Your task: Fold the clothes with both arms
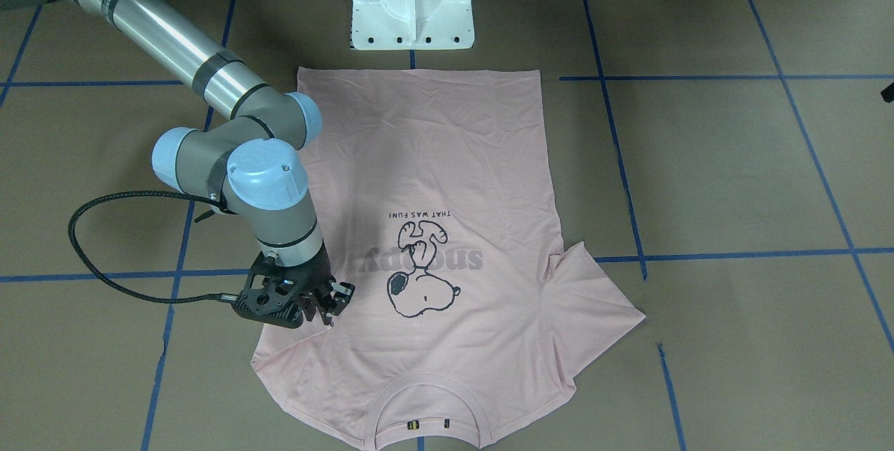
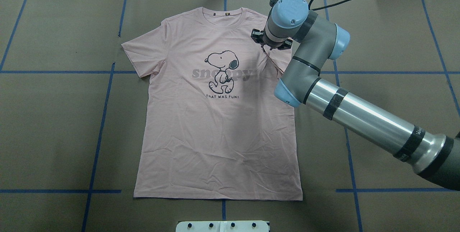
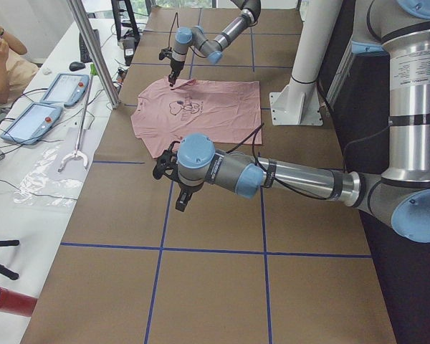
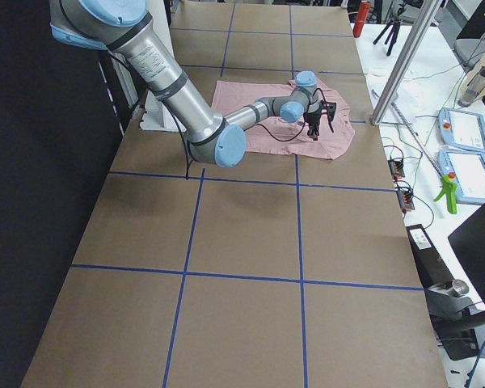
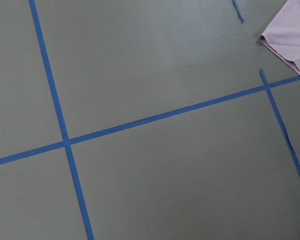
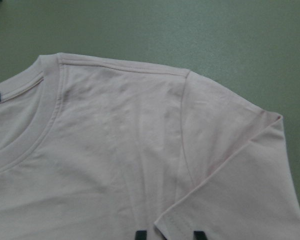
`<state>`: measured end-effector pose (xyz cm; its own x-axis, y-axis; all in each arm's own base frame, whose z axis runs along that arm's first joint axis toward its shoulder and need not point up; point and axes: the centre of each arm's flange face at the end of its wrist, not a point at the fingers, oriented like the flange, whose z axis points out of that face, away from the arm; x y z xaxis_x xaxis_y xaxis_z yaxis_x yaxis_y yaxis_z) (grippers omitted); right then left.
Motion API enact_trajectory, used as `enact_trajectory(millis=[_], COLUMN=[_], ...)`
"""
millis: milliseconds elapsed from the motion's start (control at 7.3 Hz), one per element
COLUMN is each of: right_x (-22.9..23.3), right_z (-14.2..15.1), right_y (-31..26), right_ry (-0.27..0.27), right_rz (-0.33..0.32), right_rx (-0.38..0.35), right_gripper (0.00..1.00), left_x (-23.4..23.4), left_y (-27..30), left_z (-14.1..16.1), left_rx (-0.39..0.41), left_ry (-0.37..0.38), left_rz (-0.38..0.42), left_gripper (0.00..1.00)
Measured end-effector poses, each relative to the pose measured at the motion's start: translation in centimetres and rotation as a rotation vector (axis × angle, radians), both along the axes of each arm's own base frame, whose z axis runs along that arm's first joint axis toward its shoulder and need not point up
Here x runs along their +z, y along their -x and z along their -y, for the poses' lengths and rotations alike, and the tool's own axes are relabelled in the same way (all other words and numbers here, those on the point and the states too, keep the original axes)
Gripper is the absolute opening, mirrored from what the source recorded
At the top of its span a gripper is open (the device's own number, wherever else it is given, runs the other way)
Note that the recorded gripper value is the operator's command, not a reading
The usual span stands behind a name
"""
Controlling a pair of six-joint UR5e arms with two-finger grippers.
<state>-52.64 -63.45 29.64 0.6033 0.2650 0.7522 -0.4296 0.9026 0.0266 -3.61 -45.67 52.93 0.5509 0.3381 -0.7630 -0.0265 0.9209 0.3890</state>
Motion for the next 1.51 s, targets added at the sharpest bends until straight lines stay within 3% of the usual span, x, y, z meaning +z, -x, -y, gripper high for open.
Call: enact_trajectory(millis=[274,411,685,959,1233,1507], right_x=[-1.9,-3.3,-3.1,1.4,6.2,8.7], right_z=[-0.2,0.1,-0.4,-3.0,-7.1,-10.7], right_y=[-0.8,-2.5,-9.3,-18.2,-25.9,-29.9], right_ry=[-0.029,-0.033,-0.008,0.009,0.006,0.012], right_rz=[0.031,0.067,0.161,0.214,0.227,0.226], right_rx=[-0.007,-0.022,-0.064,-0.116,-0.160,-0.167], right_gripper=[1.00,1.00,1.00,1.00,1.00,1.00], left_x=[-1.1,-1.9,-5.8,-9.6,-11.6,-10.8], left_y=[-0.3,-1.4,-7.0,-15.6,-24.6,-32.1], left_z=[0.3,2.0,7.5,12.6,17.3,19.4], left_rx=[-0.003,-0.003,0.014,-0.001,-0.092,-0.207], left_ry=[-0.010,0.004,0.053,0.171,0.286,0.327], left_rz=[-0.001,-0.006,-0.024,-0.019,0.012,0.000], left_gripper=[0.99,0.99,0.99,0.99,0.99,0.94])
